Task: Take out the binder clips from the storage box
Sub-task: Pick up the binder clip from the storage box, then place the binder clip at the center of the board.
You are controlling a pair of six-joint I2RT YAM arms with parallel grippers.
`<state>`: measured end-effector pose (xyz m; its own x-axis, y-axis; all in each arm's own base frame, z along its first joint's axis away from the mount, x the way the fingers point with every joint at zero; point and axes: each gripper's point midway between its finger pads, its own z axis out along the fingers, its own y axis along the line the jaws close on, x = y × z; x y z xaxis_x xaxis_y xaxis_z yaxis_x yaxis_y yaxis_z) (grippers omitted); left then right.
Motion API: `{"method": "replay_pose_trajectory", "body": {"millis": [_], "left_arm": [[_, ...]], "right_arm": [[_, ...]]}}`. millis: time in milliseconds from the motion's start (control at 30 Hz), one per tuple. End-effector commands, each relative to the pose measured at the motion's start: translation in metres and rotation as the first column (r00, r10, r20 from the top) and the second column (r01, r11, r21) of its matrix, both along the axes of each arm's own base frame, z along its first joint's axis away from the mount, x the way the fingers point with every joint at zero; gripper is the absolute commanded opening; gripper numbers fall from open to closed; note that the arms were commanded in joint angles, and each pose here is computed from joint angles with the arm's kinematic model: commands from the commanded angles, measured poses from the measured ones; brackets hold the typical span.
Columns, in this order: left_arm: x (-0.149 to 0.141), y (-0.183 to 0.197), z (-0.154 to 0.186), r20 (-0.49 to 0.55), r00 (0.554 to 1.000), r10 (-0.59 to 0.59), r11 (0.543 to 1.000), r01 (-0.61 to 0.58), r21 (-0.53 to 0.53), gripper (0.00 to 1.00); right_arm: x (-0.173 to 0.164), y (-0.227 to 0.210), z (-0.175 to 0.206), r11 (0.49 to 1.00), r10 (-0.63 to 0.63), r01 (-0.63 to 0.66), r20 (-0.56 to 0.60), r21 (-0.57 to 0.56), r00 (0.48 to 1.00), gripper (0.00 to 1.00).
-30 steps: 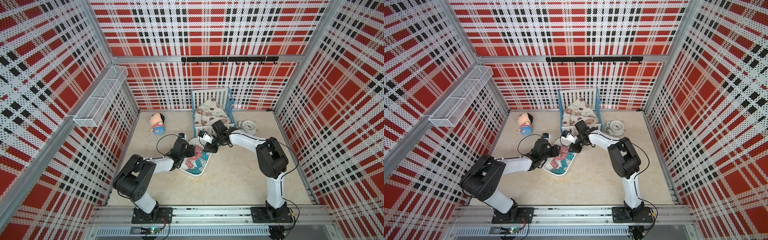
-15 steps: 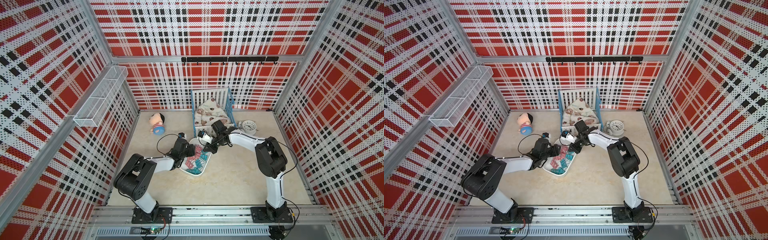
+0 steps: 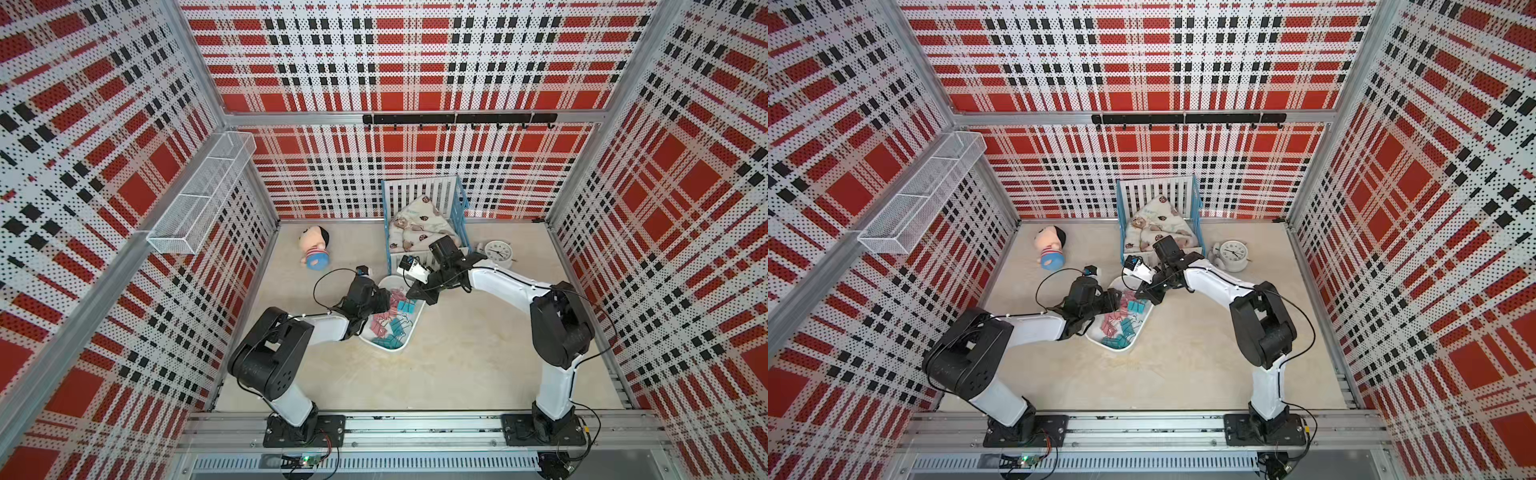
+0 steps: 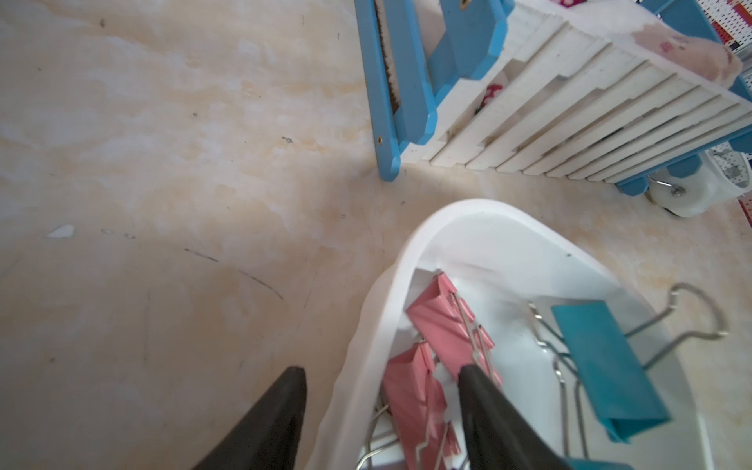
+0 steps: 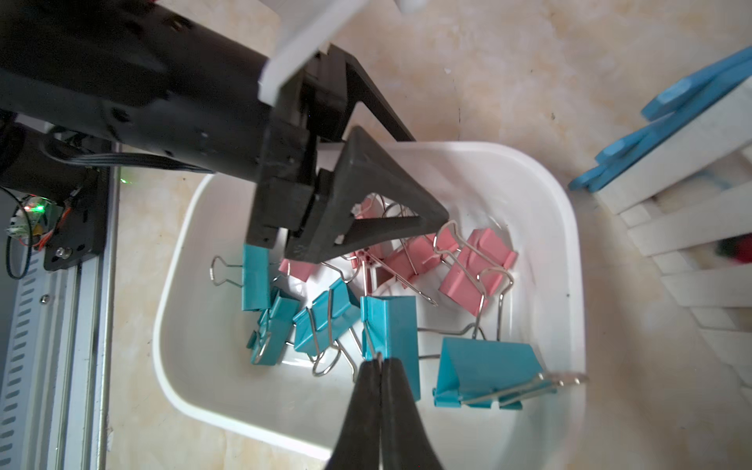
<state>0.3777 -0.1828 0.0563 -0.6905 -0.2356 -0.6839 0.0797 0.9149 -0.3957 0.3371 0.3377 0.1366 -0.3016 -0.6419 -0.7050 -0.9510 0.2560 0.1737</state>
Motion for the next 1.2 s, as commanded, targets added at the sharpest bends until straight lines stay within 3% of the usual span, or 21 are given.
{"method": "replay_pose_trajectory", "body": {"millis": [0, 400, 700, 933, 1167], "left_arm": [[0.007, -0.003, 0.005, 0.006, 1.000, -0.001, 1.000, 0.001, 0.000, 0.66], [0.010, -0.003, 0.007, 0.011, 1.000, 0.008, 1.000, -0.008, -0.002, 0.66], [0.010, -0.002, 0.005, 0.006, 1.000, 0.010, 1.000, -0.010, -0.001, 0.67], [0.010, -0.001, 0.002, 0.002, 1.000, 0.013, 1.000, -0.013, 0.000, 0.67], [0.011, -0.002, 0.003, -0.001, 1.000, 0.007, 1.000, -0.007, 0.005, 0.67]], "right_arm": [[0.000, -0.001, 0.030, 0.998, -0.007, 0.003, 0.058, 0.064, 0.998, 0.00], [-0.003, -0.013, 0.057, 0.992, -0.047, 0.035, 0.091, 0.125, 0.995, 0.00], [-0.005, -0.064, 0.075, 0.979, -0.172, 0.157, 0.116, 0.130, 0.978, 0.00], [-0.002, -0.102, 0.058, 0.946, -0.293, 0.285, 0.033, 0.152, 0.956, 0.00], [-0.007, -0.108, 0.023, 0.940, -0.317, 0.322, -0.061, 0.115, 0.946, 0.00]]}}
